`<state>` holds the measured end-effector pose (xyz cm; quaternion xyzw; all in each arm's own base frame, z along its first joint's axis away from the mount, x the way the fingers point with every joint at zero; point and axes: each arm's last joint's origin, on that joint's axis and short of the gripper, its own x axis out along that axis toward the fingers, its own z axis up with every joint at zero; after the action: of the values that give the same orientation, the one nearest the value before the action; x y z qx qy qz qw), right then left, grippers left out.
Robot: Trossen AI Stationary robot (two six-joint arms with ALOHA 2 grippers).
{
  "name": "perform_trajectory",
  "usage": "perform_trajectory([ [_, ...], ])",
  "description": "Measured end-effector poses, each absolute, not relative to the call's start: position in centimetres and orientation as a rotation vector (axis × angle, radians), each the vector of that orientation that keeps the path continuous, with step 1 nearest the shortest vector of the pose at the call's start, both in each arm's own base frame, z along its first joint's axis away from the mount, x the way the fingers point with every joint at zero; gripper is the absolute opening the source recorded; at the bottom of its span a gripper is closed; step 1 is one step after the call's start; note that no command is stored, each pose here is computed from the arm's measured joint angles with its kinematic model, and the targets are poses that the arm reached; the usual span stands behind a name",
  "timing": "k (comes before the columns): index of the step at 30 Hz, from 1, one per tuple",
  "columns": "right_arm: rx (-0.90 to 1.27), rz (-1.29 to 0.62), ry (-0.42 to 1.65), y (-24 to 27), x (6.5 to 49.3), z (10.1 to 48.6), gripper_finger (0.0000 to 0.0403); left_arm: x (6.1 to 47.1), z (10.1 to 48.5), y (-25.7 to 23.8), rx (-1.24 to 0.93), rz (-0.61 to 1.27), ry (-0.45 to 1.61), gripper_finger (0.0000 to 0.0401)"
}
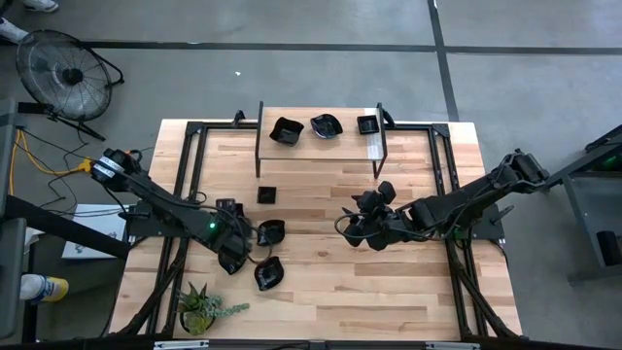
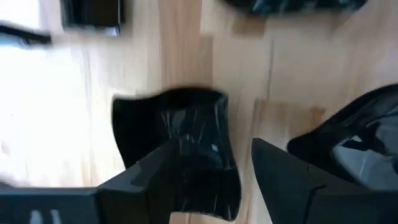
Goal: Pick & Place Mini shaped plates
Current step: Stack the black distorted square plate on top of the black distorted square plate on the shelf
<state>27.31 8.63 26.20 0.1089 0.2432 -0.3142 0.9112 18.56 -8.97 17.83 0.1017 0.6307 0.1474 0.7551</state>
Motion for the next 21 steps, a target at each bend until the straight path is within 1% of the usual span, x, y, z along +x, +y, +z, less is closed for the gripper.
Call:
perform_trajectory([
  [6,0.225,-0.647,0.501,8.63,27.31,26.2,0.0201,17.82,16.72,-8.55,0.189,0.381,1.394,0.0186],
  [21,0.225,-0.647,0.502,8.63,27.31,26.19,0.0201,18.0,16.72,-8.62,0.21,0.356,1.381,0.0185],
])
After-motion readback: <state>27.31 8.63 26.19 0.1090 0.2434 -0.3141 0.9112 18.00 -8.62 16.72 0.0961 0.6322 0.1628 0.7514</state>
